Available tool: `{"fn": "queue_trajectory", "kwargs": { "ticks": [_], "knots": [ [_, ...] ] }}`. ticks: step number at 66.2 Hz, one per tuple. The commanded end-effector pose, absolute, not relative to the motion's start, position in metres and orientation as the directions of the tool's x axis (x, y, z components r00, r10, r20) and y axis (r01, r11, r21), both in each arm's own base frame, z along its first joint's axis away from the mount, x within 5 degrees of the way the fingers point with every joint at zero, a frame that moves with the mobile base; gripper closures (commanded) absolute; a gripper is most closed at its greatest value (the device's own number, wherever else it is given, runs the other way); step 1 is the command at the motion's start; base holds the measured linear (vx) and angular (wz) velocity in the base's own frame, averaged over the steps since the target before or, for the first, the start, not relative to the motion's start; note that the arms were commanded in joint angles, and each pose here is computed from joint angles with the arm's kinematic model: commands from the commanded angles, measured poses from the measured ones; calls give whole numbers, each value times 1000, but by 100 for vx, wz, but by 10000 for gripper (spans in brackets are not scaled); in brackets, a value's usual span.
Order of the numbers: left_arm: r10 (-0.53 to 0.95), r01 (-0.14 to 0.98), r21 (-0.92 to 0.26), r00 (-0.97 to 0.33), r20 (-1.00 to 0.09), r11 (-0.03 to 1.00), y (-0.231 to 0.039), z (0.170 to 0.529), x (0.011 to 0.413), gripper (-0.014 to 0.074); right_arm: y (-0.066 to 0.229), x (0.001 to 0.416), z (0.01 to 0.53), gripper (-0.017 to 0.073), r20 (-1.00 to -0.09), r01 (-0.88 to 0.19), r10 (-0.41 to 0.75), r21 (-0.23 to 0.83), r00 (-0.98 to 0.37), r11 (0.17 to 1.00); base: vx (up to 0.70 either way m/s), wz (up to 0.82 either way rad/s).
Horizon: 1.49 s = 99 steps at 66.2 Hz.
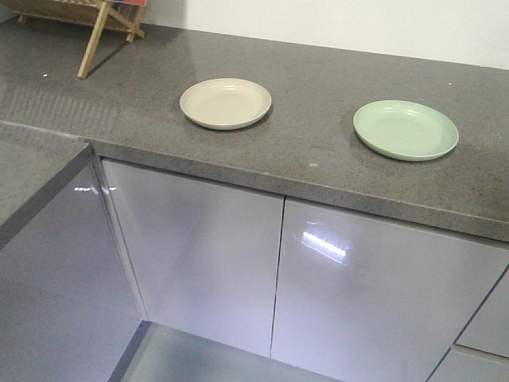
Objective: Distribute corn equally
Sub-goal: 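Drive the base away from the pot, turning toward the other counter, then drive the base up to the two empty plates beside the hob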
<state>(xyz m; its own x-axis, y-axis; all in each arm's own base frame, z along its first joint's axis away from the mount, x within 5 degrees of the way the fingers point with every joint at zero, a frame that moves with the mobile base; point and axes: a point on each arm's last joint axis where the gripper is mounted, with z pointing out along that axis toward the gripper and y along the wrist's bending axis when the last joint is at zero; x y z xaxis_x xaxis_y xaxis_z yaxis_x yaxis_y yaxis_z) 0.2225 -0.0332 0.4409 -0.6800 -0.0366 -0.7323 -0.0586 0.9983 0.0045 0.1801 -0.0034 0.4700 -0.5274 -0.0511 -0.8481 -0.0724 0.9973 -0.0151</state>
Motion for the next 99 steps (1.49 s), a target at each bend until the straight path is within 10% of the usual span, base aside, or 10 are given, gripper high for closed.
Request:
{"fn": "queue_trajectory", "kwargs": {
  "ticks": [1, 99],
  "knots": [
    [-43, -54, -13, -597, -801, 998, -32, 457, 218, 591, -5, 176, 484, 440, -898, -58, -51, -29, -438, 998, 16, -15],
    [-43, -53, -13, -596, -802, 998, -32, 457, 218, 591, -5, 176, 484, 440, -898, -58, -51, -29, -438, 998, 16, -17]
  ]
}}
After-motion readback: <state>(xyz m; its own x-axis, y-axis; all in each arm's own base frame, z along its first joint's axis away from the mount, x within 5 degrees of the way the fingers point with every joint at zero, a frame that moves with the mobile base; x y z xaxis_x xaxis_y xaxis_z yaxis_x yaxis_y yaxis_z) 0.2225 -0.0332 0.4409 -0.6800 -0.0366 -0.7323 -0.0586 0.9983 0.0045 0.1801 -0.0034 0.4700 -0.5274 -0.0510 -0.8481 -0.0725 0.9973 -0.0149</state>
